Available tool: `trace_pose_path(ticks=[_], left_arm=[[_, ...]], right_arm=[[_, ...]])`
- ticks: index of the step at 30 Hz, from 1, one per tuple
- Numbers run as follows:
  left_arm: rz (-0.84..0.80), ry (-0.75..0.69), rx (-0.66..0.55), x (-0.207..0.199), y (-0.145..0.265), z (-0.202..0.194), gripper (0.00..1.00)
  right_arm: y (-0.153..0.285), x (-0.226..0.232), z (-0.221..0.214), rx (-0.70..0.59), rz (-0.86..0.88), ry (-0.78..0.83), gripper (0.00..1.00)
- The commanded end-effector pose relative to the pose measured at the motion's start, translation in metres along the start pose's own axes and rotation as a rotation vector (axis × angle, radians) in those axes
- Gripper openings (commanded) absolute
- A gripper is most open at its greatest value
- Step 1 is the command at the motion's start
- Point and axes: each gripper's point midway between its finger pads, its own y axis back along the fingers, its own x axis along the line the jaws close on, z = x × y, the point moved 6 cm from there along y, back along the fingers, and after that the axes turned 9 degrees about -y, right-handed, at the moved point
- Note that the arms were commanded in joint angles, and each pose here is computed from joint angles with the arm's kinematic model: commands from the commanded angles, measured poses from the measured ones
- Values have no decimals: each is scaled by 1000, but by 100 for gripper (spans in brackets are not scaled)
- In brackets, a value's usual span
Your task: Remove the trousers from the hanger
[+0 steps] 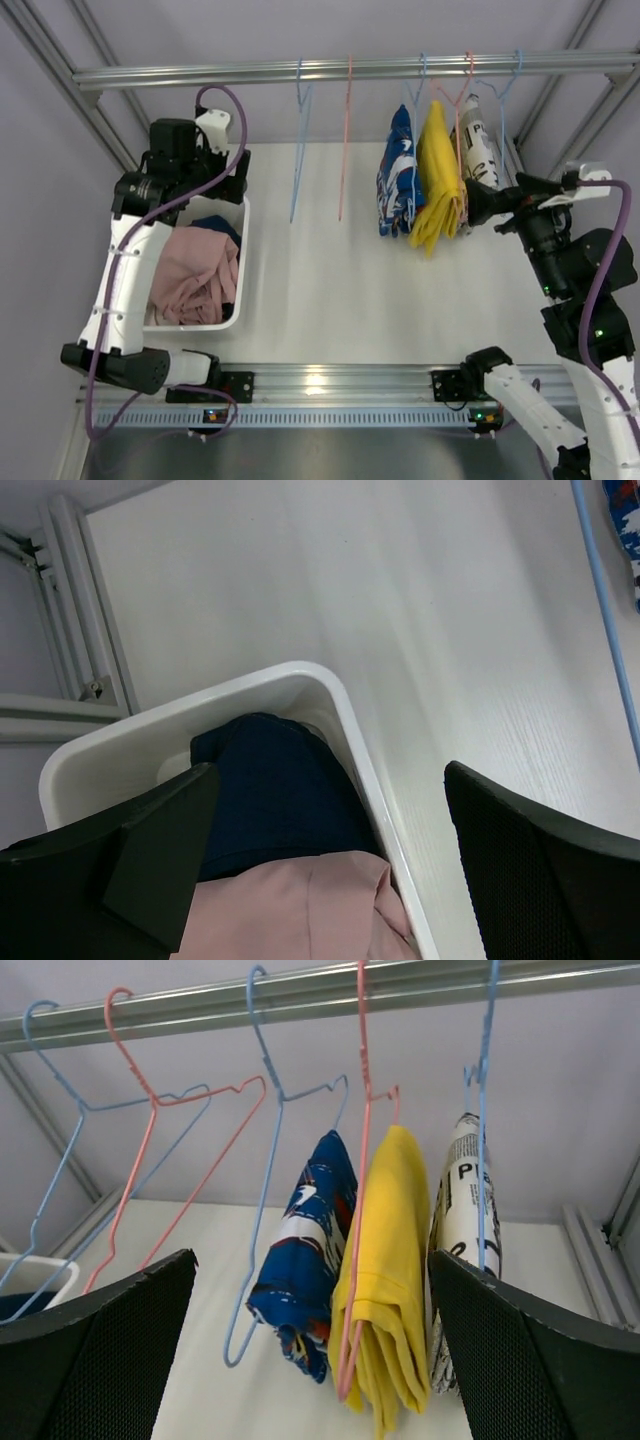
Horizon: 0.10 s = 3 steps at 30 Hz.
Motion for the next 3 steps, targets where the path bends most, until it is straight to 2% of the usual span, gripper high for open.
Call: trace_pose_path(ticks=[1,3], left_arm=[[70,16,-70,7,8,10,99],[68,5,-82,6,11,9,99]], right_arm=[[7,-8,-3,-7,-31,7,100],[11,-11,-3,-15,-39,-1,99]])
